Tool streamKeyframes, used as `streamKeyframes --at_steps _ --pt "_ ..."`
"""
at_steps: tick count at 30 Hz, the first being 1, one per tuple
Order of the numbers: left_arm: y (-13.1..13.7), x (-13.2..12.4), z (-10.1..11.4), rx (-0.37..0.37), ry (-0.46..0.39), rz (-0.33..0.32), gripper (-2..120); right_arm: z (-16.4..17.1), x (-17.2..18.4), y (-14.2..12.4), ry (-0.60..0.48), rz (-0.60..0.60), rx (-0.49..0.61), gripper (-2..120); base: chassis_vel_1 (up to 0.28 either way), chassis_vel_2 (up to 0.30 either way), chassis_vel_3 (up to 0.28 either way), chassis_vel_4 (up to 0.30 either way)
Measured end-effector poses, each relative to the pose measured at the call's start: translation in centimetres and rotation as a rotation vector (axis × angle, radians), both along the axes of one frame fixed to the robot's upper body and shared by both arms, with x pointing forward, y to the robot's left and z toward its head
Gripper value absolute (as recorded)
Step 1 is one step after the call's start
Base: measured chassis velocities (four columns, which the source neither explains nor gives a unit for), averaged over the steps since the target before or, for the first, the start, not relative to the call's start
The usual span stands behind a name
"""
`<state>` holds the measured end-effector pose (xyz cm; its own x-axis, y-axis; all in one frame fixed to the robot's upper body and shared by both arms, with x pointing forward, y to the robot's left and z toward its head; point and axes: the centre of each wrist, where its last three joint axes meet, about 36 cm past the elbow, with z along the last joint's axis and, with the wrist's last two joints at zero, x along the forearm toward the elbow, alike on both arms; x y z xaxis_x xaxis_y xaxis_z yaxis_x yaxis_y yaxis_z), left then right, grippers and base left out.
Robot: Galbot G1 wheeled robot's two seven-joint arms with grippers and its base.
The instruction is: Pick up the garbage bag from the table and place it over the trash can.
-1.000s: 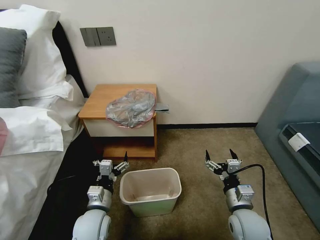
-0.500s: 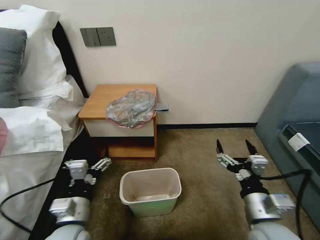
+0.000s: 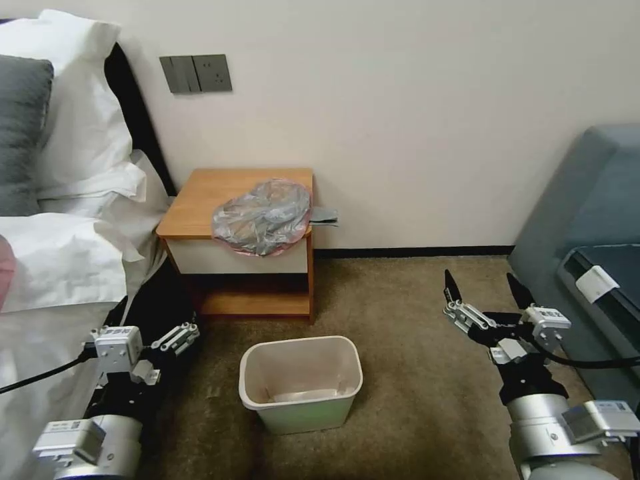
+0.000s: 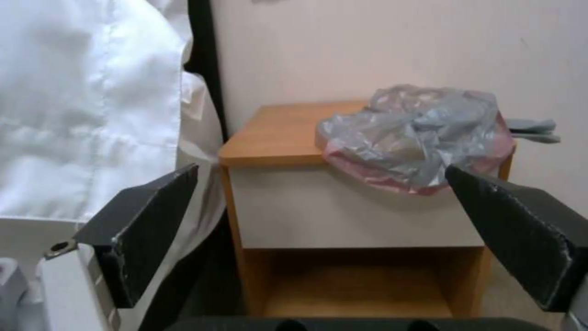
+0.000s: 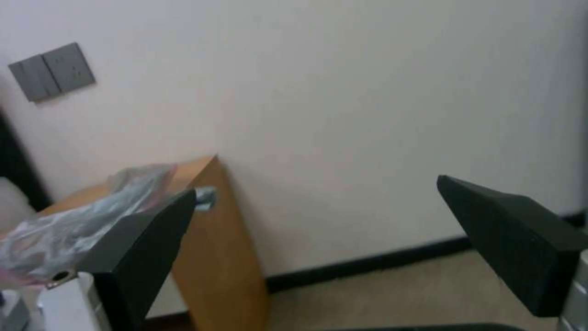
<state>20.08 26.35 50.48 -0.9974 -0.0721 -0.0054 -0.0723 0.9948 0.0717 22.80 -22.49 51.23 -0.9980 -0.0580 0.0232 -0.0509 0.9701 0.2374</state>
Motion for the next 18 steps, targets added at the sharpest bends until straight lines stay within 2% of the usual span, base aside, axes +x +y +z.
streamKeyframes --at_steps 14,18 --pt "0.0 0.1 -0.1 -0.023 -0.012 -0.013 100 -0.1 0.4 0.0 0.038 0.019 0.052 100 0.0 0.0 0.0 0.0" --pt "0.3 -0.3 -0.3 -0.022 0.006 -0.013 100 -0.3 1.3 0.0 0.045 0.038 0.124 100 0.0 0.0 0.0 0.0"
